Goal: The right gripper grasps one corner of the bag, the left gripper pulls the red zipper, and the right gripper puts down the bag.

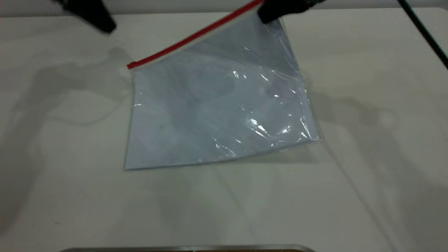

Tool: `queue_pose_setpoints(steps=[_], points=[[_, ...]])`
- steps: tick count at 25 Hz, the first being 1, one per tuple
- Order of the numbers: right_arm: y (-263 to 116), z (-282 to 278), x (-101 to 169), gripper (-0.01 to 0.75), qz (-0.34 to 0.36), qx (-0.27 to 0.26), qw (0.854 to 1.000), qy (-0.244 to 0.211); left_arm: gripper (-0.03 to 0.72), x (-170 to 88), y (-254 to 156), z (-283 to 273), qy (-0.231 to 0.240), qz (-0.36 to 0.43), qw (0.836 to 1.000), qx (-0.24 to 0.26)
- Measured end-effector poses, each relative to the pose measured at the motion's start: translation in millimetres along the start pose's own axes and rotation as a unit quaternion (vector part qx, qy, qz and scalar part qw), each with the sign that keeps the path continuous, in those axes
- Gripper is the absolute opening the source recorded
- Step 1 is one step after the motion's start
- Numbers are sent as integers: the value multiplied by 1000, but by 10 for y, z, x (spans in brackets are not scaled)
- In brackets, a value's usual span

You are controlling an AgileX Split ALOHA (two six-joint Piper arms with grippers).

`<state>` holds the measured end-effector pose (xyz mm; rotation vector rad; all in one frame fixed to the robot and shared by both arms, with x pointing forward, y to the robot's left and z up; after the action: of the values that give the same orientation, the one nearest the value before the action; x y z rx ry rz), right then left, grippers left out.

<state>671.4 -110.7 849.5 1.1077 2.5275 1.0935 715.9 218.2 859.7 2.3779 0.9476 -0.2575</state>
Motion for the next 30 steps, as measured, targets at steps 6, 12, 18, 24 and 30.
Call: queue_pose_setpoints(steps=[6,12,18,24,30], points=[[-393,240,-473,345,106,31,986,-127,286,-599,564,-713,-45,30,991,-125],[-563,233,-233,425,178,67,982,8,287,-1188,930,-1498,-27,92,970,-224],[-556,-258,332,427,207,180,946,175,287,-1750,938,-2196,34,100,964,-244],[-231,-940,606,402,230,216,928,198,287,-2145,621,-2837,167,17,961,-221],[96,-1795,685,365,196,192,958,88,287,-2606,7,-3412,321,-34,922,-215]])
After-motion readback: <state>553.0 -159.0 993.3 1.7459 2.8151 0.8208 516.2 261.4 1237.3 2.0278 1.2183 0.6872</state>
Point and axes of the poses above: a point on each arm's last joint axis where the gripper is mounted, z pointing out along that axis toward the gripper, x along the wrist's bending axis when the last joint is at zero, y = z × x, the point moved 6 cm from there along z, pointing out along that axis toward the gripper, and after that the axes turned 2 degrees about z, right-handed, at the moved point
